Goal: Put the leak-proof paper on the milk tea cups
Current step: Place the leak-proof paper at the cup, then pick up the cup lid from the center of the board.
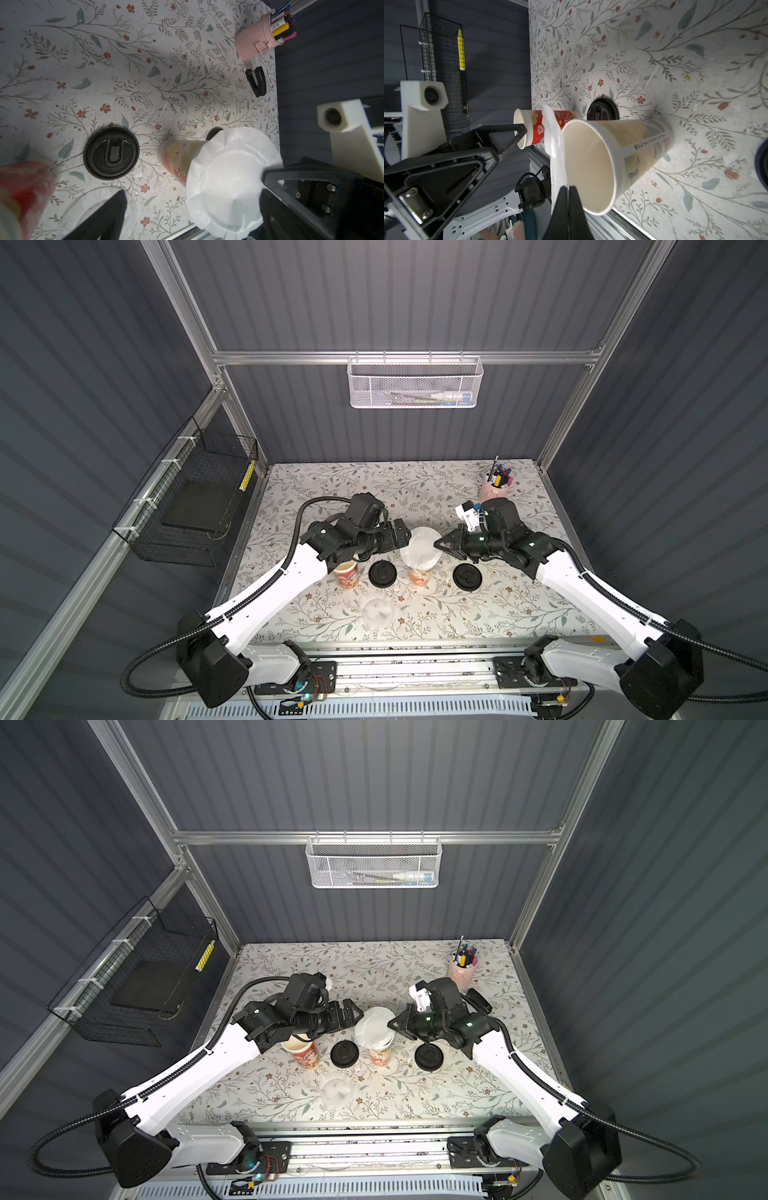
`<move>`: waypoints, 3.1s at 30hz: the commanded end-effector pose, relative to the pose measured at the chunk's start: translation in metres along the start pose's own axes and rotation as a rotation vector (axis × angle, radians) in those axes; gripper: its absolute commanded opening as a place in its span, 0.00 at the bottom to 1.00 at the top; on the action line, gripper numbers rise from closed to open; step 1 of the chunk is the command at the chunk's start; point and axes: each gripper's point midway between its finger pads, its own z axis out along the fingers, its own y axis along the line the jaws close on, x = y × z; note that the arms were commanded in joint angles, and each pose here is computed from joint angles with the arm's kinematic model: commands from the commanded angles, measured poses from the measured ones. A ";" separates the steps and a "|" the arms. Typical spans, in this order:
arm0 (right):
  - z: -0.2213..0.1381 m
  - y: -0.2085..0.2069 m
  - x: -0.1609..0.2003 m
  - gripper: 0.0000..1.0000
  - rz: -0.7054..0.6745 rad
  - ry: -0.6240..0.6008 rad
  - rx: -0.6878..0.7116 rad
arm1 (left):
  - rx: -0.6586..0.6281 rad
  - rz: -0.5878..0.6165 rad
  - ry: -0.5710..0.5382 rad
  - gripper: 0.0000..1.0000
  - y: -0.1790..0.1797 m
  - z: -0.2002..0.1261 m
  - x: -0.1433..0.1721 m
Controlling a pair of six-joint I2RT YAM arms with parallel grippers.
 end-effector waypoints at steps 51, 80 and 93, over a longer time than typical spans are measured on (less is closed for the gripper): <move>-0.039 -0.184 0.010 0.92 0.387 -0.168 0.924 | -0.020 -0.073 -0.083 0.94 0.012 -0.004 -0.021; 0.006 -0.218 0.012 0.87 0.487 -0.084 0.942 | -0.006 -0.092 -0.095 0.92 0.013 -0.007 -0.022; 0.009 -0.233 0.020 0.81 0.509 -0.064 0.973 | -0.003 -0.095 -0.091 0.92 0.014 -0.005 -0.024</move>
